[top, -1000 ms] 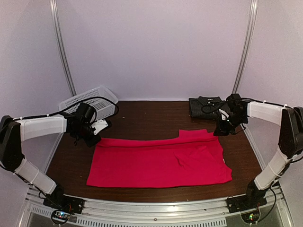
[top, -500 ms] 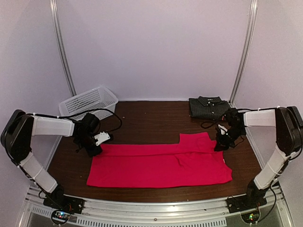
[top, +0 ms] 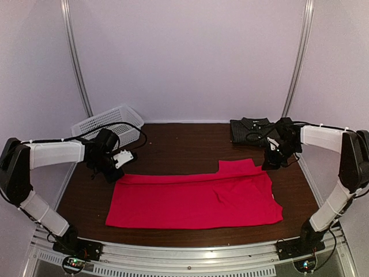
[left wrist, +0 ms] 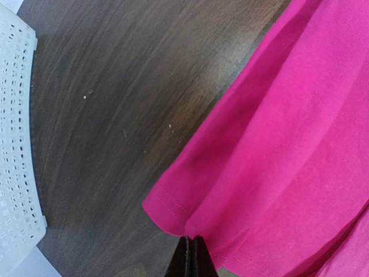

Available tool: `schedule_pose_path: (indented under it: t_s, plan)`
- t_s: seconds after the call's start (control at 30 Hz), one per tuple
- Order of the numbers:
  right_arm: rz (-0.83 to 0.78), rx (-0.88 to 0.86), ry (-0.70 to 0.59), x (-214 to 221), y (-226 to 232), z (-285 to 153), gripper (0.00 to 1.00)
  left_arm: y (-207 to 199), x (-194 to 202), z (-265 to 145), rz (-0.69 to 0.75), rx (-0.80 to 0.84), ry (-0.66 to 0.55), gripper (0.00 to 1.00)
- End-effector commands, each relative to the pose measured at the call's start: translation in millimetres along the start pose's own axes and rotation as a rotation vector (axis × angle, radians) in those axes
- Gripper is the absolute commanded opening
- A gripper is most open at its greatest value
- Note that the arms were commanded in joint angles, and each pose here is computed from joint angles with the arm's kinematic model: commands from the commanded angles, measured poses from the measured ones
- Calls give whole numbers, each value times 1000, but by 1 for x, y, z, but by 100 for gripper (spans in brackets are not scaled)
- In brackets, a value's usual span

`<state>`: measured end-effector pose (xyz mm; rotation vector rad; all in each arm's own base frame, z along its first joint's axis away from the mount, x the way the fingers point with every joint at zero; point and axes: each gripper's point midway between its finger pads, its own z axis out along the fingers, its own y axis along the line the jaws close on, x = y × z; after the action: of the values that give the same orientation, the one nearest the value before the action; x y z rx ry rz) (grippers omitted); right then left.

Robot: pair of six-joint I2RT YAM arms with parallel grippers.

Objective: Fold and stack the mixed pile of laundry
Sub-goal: Fold the 1/3-folded T-shirt at the center of the board, then adjust the rectangle-folded T-shirt at the center of the board.

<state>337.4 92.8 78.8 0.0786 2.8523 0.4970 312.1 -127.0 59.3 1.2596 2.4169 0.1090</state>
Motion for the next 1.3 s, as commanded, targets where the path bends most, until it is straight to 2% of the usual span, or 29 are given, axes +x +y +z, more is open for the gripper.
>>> schedule_pose_path:
  t_s: [0.0,0.27,0.47,0.53,0.6,0.67,0.77,0.83,0.97,1.07,1.13,1.27]
  plan:
    - [-5,35,20,14,-9,-5,0,-3,6,2,27,14,24,0]
    - [20,-3,85,48,-12,21,0,-8,16,13,31,21,55,0]
    - [28,13,110,57,-15,21,0,-8,18,14,52,21,68,0]
    - [31,17,131,60,-15,20,15,-6,18,11,45,13,72,4]
    - [26,7,131,58,-11,12,25,-3,4,-1,26,15,15,19]
    - [12,-3,91,48,-4,-3,35,-6,-18,-23,34,40,-103,30]
    - [-11,-23,4,25,9,-28,44,0,-42,-55,44,15,-245,40]
    - [-19,-49,-29,12,16,-34,49,4,-51,-64,41,7,-278,41]
    - [-22,-69,-33,-15,23,-27,47,3,-64,-52,25,63,-260,38]
    - [-27,-77,-59,-39,27,-23,47,4,-87,-50,19,67,-298,38]
    - [-26,-73,-51,-49,25,-14,47,10,-112,-52,-36,64,-364,38]
    - [-23,-68,-31,-64,19,6,46,-8,-186,-55,-190,232,-513,39]
